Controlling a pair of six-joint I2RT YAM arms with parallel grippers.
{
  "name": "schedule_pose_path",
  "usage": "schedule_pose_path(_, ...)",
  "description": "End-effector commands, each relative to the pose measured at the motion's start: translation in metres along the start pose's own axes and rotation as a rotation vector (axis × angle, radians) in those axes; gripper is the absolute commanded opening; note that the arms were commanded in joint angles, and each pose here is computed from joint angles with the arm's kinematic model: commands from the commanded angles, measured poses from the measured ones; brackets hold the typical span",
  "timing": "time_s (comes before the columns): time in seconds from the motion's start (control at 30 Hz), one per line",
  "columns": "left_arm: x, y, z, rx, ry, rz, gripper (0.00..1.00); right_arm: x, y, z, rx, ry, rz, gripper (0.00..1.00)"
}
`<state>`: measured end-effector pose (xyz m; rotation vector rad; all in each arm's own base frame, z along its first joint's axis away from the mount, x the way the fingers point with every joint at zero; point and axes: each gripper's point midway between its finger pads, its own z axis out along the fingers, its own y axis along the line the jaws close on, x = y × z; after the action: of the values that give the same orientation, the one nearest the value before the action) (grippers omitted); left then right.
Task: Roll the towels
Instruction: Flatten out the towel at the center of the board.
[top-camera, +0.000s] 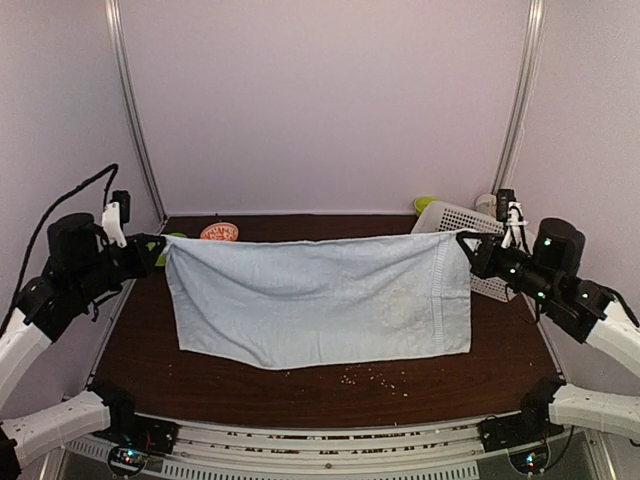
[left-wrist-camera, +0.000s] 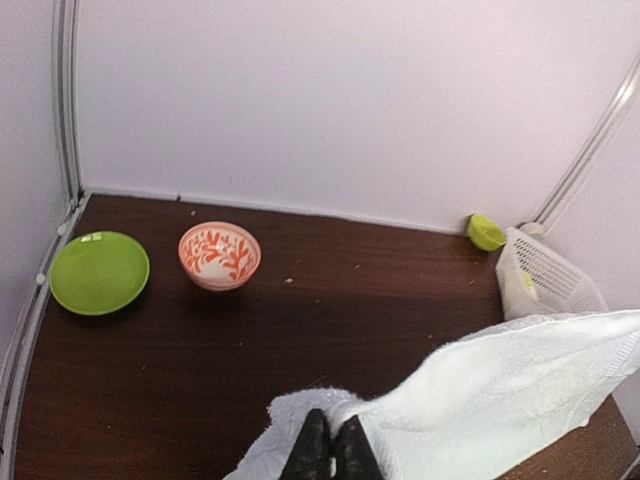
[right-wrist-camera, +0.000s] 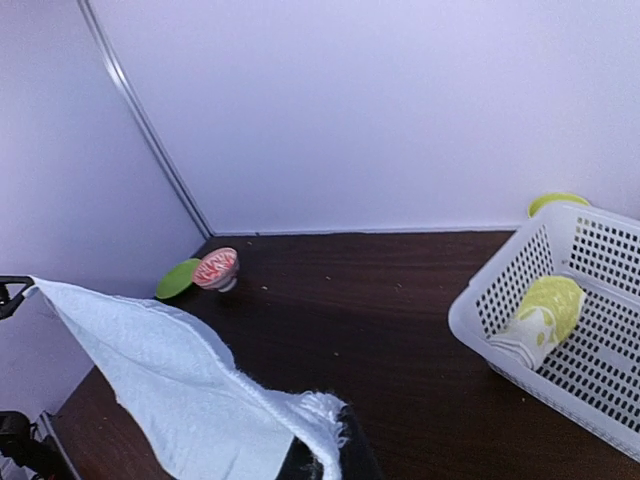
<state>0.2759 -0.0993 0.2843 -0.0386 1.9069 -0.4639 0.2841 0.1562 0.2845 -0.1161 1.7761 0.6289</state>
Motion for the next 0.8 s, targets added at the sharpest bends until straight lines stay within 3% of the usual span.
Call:
schedule_pose_path(0.0, -0.021, -0.034, -0.064, 0.195, -0.071, 0.069, 0.0, -0.036, 0.054, -0.057, -0.252, -0.053, -0.07, 0.0)
schedule_pose_path(0.23, -0.045, -0.088, -0.184, 0.549, -0.225, 0.136, 0.0, -0.084, 0.108, -0.166, -0.512, -0.148, -0.117, 0.0)
schedule_pose_path(0.33, -0.052, -0.095, -0.22, 0.602, -0.266, 0.142, 0.0, -0.098, 0.12, -0.201, -0.575, -0.197, -0.12, 0.0)
schedule_pose_path(0.43, -0.058, -0.09, -0.23, 0.577, -0.304, 0.133, 0.0, -0.096, 0.111, -0.202, -0.526, -0.219, -0.128, 0.0)
schedule_pose_path(0.57, -0.046, -0.081, -0.182, 0.514, -0.24, 0.094, 0.0, -0.068, 0.088, -0.157, -0.436, -0.176, -0.1, 0.0)
schedule_pose_path(0.77, -0.001, -0.039, -0.065, 0.289, -0.098, -0.016, 0.0, -0.001, 0.043, -0.068, -0.299, -0.09, 0.048, 0.0)
